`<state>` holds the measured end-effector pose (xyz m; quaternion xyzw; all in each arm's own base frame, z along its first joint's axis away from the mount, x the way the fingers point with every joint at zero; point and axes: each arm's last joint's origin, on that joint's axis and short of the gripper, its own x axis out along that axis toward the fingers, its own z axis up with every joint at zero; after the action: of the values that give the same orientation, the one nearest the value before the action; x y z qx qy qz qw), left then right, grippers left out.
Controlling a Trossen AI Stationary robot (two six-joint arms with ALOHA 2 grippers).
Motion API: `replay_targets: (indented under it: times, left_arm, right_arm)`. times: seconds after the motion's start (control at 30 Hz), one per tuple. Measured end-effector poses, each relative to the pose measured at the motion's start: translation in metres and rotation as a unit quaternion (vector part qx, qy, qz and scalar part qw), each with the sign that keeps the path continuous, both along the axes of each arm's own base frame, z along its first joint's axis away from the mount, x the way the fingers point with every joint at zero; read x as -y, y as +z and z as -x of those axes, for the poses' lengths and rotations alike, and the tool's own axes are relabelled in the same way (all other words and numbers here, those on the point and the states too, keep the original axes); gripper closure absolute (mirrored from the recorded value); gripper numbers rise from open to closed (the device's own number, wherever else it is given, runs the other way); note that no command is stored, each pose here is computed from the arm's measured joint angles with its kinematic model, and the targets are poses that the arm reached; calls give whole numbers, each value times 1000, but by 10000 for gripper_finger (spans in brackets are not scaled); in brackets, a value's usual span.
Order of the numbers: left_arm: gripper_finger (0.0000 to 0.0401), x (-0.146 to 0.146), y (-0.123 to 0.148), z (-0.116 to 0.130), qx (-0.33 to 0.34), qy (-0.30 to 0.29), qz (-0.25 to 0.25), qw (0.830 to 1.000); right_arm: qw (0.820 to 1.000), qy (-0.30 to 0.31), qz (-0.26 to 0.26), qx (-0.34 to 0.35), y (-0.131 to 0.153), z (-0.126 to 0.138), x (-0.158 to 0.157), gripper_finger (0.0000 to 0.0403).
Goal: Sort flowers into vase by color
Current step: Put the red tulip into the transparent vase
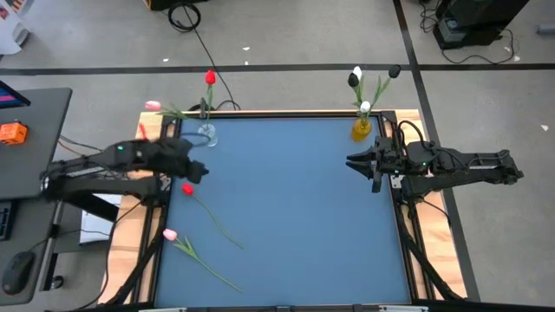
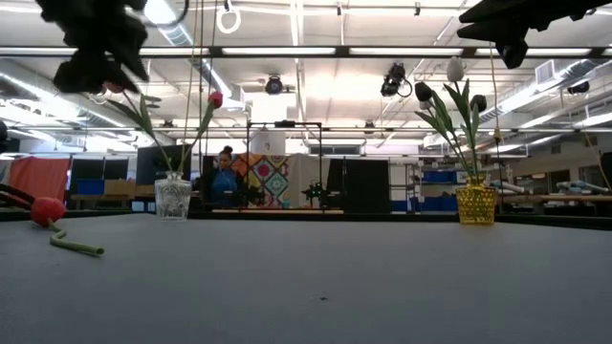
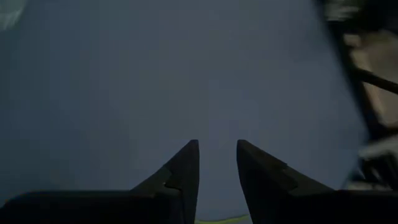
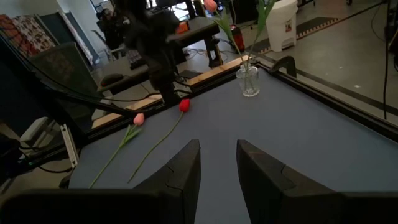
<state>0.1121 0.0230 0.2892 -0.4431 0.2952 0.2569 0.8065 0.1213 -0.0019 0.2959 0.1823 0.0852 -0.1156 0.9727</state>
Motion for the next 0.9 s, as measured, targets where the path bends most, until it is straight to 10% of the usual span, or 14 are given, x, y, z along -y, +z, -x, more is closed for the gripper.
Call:
replay_targets:
  times: [0.43,0.9]
  left_arm:
    - [303,31,-107,-11,-58,236,224,944]
    - [303,43,-122,6,-172,294,287,895]
  right_arm:
    - [1000,0,0,4,1,0,0,290]
    - [1000,0,-1,17,3,-1,0,290]
